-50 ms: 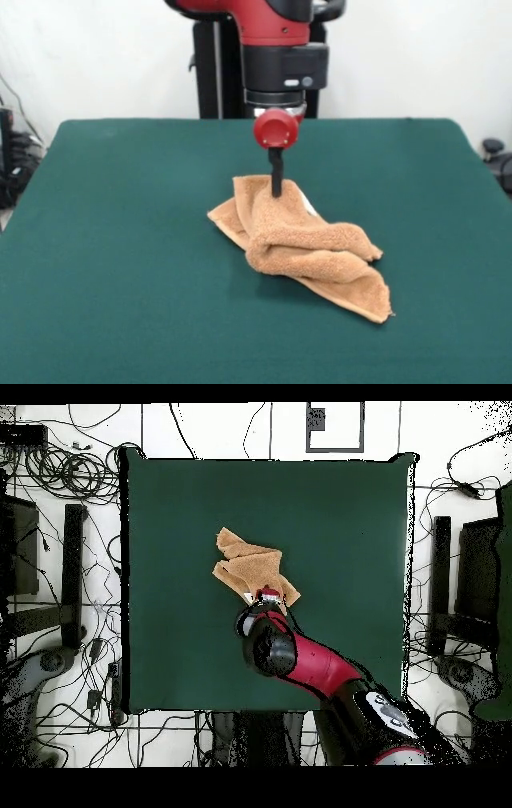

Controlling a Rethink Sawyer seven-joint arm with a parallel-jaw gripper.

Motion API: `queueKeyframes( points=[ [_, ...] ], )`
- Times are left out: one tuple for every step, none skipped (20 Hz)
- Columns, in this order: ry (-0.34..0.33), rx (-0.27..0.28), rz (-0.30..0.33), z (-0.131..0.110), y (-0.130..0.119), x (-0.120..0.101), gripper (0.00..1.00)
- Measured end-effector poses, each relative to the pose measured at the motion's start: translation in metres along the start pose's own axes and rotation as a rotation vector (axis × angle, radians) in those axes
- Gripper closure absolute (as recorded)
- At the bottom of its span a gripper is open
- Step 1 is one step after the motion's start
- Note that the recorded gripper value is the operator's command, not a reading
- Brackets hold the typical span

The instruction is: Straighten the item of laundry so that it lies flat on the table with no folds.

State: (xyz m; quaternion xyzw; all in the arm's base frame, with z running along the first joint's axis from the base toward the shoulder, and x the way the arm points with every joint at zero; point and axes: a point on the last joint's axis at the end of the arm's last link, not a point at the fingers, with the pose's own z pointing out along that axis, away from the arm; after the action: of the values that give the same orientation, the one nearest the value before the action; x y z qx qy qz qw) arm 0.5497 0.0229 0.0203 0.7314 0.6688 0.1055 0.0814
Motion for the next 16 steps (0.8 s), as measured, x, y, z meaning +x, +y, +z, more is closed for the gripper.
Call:
queueKeyframes(
  points=[
    [0.000,-0.002,-0.002,0.000,0.000,0.001,0.00],
    [-0.001,-0.007,-0.004,0.001,0.000,0.002,0.00],
    [-0.001,-0.009,-0.004,0.001,0.000,0.002,0.00],
    [-0.002,-0.011,-0.003,0.002,0.000,0.002,0.00],
    [-0.003,-0.014,-0.003,0.002,0.000,0.002,0.00],
    [-0.004,-0.016,-0.003,0.003,0.000,0.002,0.00],
    [-0.004,-0.017,-0.005,0.004,-0.001,0.002,0.00],
    [-0.004,-0.018,-0.007,0.006,-0.003,0.003,0.00],
    [-0.004,-0.018,-0.010,0.008,-0.005,0.004,0.00],
    [-0.004,-0.021,-0.020,0.012,-0.010,0.006,0.00],
    [-0.004,-0.025,-0.029,0.015,-0.012,0.007,0.00],
    [-0.005,-0.029,-0.041,0.017,-0.015,0.009,0.00],
    [-0.005,-0.034,-0.053,0.019,-0.018,0.011,0.00],
    [-0.007,-0.037,-0.062,0.021,-0.020,0.012,0.00],
    [-0.008,-0.041,-0.072,0.023,-0.023,0.014,0.00],
    [-0.009,-0.045,-0.081,0.024,-0.024,0.017,0.00]
  ],
)
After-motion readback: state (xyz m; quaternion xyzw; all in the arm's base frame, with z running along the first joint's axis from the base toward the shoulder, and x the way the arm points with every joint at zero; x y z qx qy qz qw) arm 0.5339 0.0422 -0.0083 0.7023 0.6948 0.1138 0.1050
